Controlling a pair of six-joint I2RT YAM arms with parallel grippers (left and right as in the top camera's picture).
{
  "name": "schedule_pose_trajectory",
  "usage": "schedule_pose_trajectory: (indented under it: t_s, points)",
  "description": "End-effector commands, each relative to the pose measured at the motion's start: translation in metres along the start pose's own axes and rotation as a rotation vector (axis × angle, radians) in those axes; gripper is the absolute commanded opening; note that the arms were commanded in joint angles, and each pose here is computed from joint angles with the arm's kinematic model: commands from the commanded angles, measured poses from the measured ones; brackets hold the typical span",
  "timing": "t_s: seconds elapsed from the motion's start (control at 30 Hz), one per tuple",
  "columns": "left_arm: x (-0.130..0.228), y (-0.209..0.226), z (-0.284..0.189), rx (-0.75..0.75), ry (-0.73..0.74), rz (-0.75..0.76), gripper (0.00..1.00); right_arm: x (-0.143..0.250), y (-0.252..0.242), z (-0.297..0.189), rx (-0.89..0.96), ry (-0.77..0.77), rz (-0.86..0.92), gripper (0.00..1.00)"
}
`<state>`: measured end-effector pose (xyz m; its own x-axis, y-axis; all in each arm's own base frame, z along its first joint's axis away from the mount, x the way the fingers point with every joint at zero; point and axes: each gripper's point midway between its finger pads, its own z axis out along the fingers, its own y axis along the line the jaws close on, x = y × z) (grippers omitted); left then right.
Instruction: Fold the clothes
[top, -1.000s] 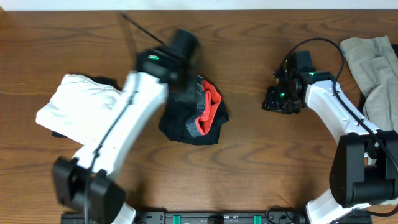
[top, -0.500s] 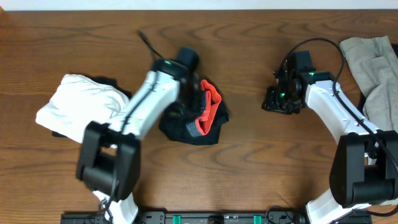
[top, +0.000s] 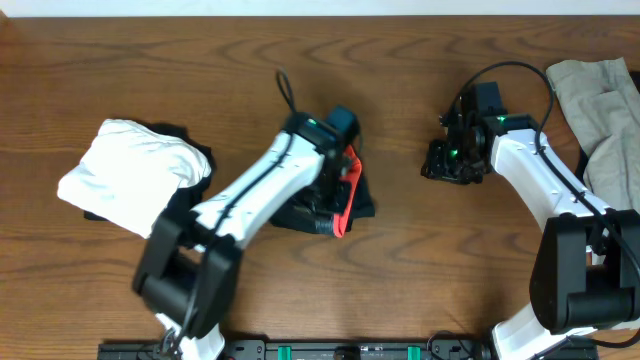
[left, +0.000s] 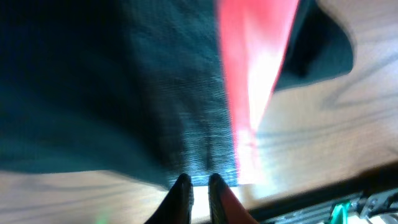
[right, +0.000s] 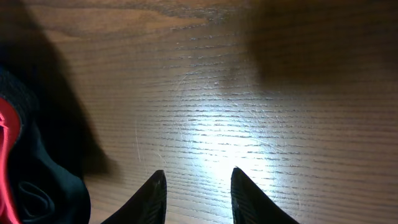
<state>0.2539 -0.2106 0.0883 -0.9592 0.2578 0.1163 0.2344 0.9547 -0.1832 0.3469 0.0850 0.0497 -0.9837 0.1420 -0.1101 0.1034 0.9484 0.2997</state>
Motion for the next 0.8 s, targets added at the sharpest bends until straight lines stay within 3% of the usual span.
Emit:
schedule_pose_trajectory:
  t_s: [0.0, 0.17, 0.33, 0.47, 0.6, 0.77]
  points:
    - [-0.025, 0.039, -0.053, -0.064, -0.201, -0.095, 0.33, 0.003, -0.003, 0.003, 0.007, 0.014, 0.018, 0.33]
    - [-0.038, 0.089, -0.060, -0.055, -0.231, -0.228, 0.69, 0.003, -0.003, 0.003, 0.008, 0.015, 0.018, 0.34]
    - [-0.045, 0.096, -0.032, 0.155, -0.147, -0.203, 0.83, 0.003, -0.003, 0.003, 0.008, 0.015, 0.018, 0.33]
    - [-0.047, 0.112, -0.010, 0.233, -0.084, -0.259, 0.85, 0.004, -0.003, 0.003, 0.009, 0.019, 0.019, 0.31]
    - [-0.051, 0.099, 0.003, 0.418, -0.039, -0.204, 0.86, 0.004, -0.003, 0.003, 0.009, 0.020, 0.015, 0.30]
    - [-0.048, 0.085, 0.024, 0.520, 0.027, -0.164, 0.87, 0.004, -0.003, 0.003, 0.008, 0.019, 0.015, 0.29]
